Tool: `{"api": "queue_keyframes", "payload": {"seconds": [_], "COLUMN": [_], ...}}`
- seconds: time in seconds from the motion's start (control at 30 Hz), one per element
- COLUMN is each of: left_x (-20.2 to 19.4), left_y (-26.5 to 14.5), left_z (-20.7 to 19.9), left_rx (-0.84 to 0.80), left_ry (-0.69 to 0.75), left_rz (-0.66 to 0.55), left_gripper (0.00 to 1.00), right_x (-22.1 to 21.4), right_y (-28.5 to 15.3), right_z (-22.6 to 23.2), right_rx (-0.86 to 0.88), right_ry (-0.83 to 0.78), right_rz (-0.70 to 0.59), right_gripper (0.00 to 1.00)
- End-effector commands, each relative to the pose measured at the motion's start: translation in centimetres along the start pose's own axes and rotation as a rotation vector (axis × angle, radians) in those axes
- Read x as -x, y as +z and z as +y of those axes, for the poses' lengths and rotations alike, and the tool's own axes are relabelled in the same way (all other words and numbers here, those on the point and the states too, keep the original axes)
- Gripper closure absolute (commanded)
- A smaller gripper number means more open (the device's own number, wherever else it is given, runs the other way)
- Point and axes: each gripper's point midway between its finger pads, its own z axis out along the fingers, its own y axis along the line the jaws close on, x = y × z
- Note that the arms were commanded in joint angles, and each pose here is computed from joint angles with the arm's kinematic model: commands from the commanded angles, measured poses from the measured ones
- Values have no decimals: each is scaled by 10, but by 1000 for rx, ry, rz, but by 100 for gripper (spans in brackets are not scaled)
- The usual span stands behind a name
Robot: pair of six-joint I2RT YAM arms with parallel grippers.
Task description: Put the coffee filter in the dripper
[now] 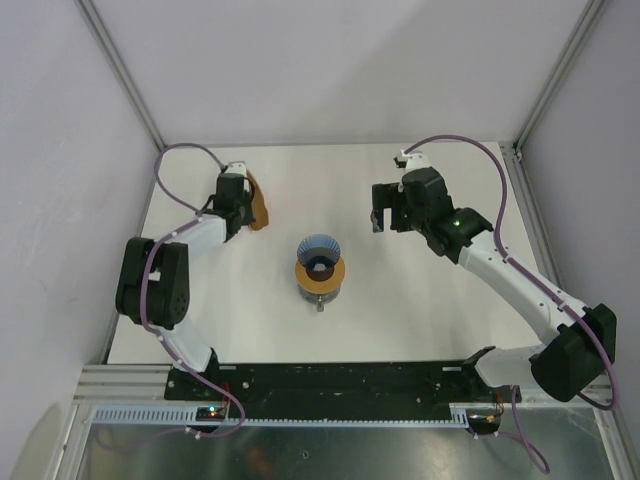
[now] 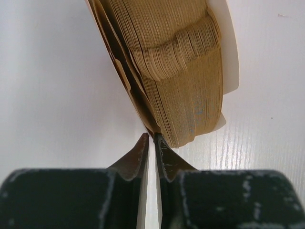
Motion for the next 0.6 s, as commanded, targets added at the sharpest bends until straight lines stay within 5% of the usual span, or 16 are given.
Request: {"api": "queue_keyframes", "payload": {"seconds": [0.0,0.57], "left_x": [29,33], "left_y": [0,-4], "left_z": [-2,-2], "left_rx": [-8,-15], "left_ry": [-36,-41], "left_rz": [-66,-76], "left_gripper": [88,100], "right_x": [8,2], "right_y": [-2,4], "right_z": [1,3], "right_rx": [14,20], "right_ry": [-7,-11], "right_rz": [-28,-5], "right_gripper": [4,4]}}
